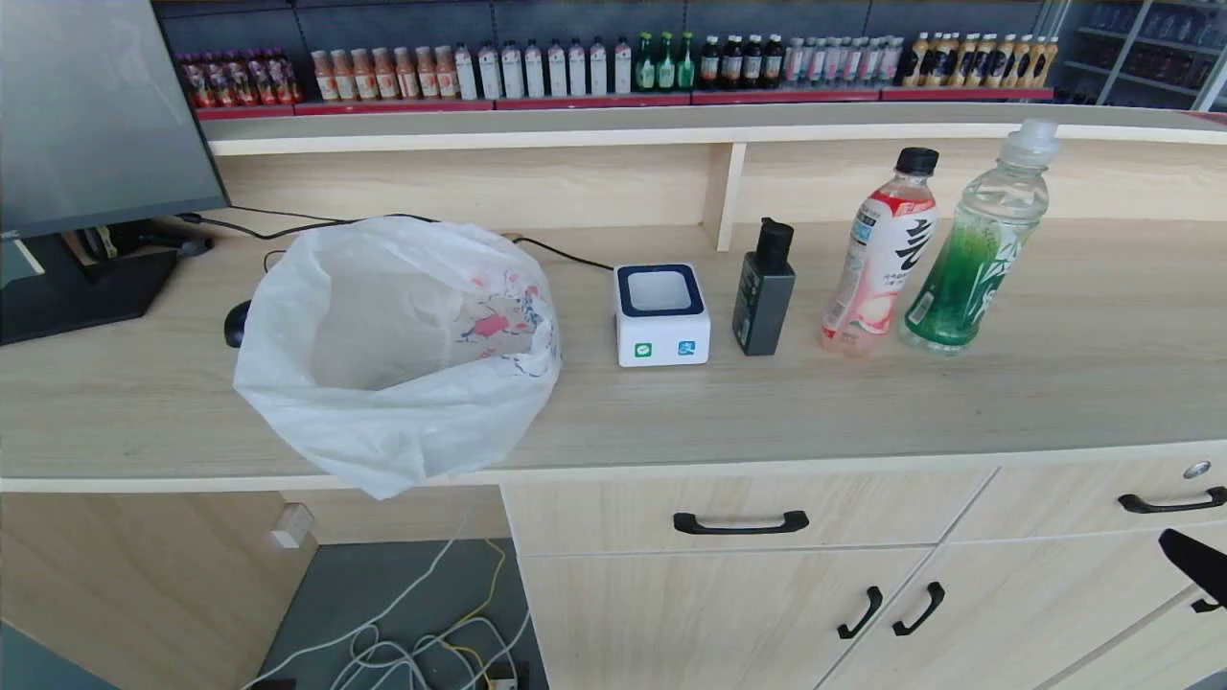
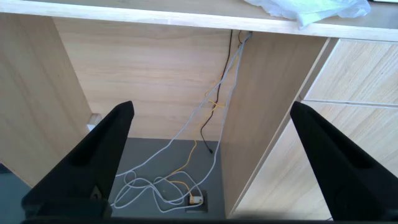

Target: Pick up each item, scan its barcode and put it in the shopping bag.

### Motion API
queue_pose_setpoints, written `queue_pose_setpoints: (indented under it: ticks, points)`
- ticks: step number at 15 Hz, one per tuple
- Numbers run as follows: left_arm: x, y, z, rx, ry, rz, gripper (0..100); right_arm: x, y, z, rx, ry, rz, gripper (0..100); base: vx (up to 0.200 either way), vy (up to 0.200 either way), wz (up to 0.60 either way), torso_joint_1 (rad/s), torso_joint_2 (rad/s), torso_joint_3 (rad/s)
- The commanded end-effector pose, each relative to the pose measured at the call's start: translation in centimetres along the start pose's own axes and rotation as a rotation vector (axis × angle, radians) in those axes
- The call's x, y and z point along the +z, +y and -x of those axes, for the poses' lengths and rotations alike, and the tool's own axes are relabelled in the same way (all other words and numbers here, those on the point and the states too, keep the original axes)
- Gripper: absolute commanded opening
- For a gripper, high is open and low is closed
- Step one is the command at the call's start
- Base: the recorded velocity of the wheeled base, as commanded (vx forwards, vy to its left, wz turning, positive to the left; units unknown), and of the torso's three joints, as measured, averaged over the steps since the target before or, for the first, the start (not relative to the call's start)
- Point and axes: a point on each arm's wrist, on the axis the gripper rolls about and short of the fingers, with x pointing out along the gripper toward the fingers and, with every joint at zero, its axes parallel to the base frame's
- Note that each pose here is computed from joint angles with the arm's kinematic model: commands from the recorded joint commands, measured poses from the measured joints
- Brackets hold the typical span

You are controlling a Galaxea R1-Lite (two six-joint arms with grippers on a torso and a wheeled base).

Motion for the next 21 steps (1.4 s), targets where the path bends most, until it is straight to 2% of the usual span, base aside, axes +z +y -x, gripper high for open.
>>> queue_pose_setpoints:
  ticks: [1,5,11,18,21]
  points:
    - [0.0,0.0,0.0,0.001,0.0,0.001,100,0.1,0.1,-4.4,0.095,0.058,0.03,100,0.0,0.0,0.0,0.0,0.0,0.0]
    - [0.0,0.0,0.0,0.001,0.0,0.001,100,1.4,0.5,-7.9,0.118,0.039,0.052,100,0.0,0.0,0.0,0.0,0.0,0.0]
    - [0.0,0.0,0.0,-0.001,0.0,0.001,100,2.1,2.6,-12.1,0.122,-0.004,0.043,100,0.0,0.0,0.0,0.0,0.0,0.0]
    - [0.0,0.0,0.0,0.001,0.0,0.001,100,1.0,5.1,-19.5,0.098,-0.12,-0.023,100,0.0,0.0,0.0,0.0,0.0,0.0]
    - [0.0,0.0,0.0,0.001,0.0,0.001,100,0.7,7.2,-22.7,0.049,-0.199,-0.118,100,0.0,0.0,0.0,0.0,0.0,0.0]
